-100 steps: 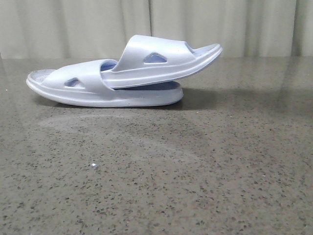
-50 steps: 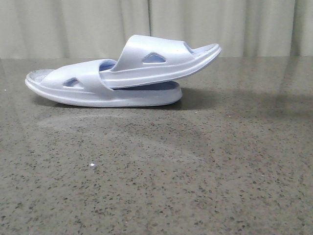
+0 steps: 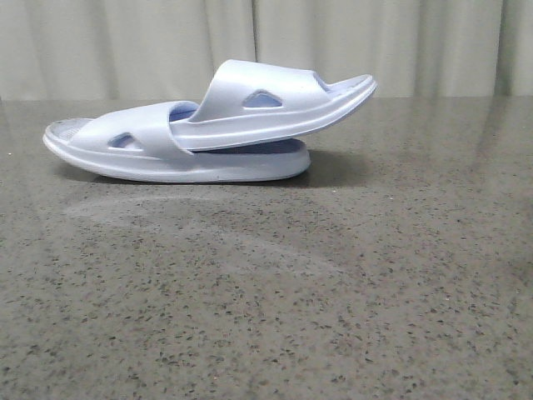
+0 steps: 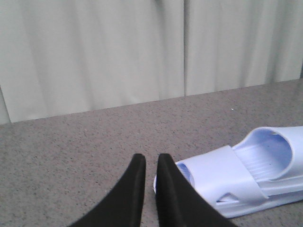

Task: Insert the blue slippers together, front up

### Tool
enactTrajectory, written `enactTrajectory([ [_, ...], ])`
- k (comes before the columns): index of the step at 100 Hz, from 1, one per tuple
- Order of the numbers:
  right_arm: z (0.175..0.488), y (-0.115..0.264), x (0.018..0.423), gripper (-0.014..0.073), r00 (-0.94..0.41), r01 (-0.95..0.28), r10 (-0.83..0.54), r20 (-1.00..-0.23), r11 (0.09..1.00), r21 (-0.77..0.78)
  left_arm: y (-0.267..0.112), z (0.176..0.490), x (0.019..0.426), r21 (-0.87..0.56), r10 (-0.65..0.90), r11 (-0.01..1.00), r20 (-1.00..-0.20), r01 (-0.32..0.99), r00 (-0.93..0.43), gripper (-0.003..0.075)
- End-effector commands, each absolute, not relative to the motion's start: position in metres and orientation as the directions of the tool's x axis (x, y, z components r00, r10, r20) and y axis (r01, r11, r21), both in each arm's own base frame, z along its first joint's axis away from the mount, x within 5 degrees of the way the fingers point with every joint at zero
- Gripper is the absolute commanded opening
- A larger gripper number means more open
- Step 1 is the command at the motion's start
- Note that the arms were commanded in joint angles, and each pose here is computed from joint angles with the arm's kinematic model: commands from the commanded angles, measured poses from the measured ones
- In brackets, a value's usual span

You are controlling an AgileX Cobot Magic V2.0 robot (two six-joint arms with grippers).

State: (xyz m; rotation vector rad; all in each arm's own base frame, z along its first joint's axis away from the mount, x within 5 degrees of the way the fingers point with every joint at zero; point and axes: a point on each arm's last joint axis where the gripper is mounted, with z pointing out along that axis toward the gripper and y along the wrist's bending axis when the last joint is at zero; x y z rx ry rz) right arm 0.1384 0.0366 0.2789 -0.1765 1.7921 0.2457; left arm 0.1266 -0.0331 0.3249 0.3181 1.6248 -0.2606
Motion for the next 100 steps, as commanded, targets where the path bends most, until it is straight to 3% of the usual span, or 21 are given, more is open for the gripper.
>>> enactTrajectory([
  [1, 0.281, 0.033, 0.130, -0.0088, -0.198, -0.231, 0.047, -0.979, 0.968, 0.093, -0.035, 0.323, 0.122, -0.014, 0.001, 0.929, -0.999, 0.370, -0.041, 0.0015],
  [31, 0.260, 0.029, 0.113, -0.0088, -0.210, -0.222, 0.086, -0.974, 0.966, 0.133, -0.034, 0.287, 0.100, -0.070, -0.050, 0.928, -0.997, 0.367, -0.064, 0.0015],
  [100, 0.258, 0.029, 0.113, -0.0089, -0.219, -0.214, 0.112, -0.969, 0.964, 0.160, -0.032, 0.289, 0.093, -0.079, -0.073, 0.933, -0.997, 0.351, -0.031, 0.0015],
])
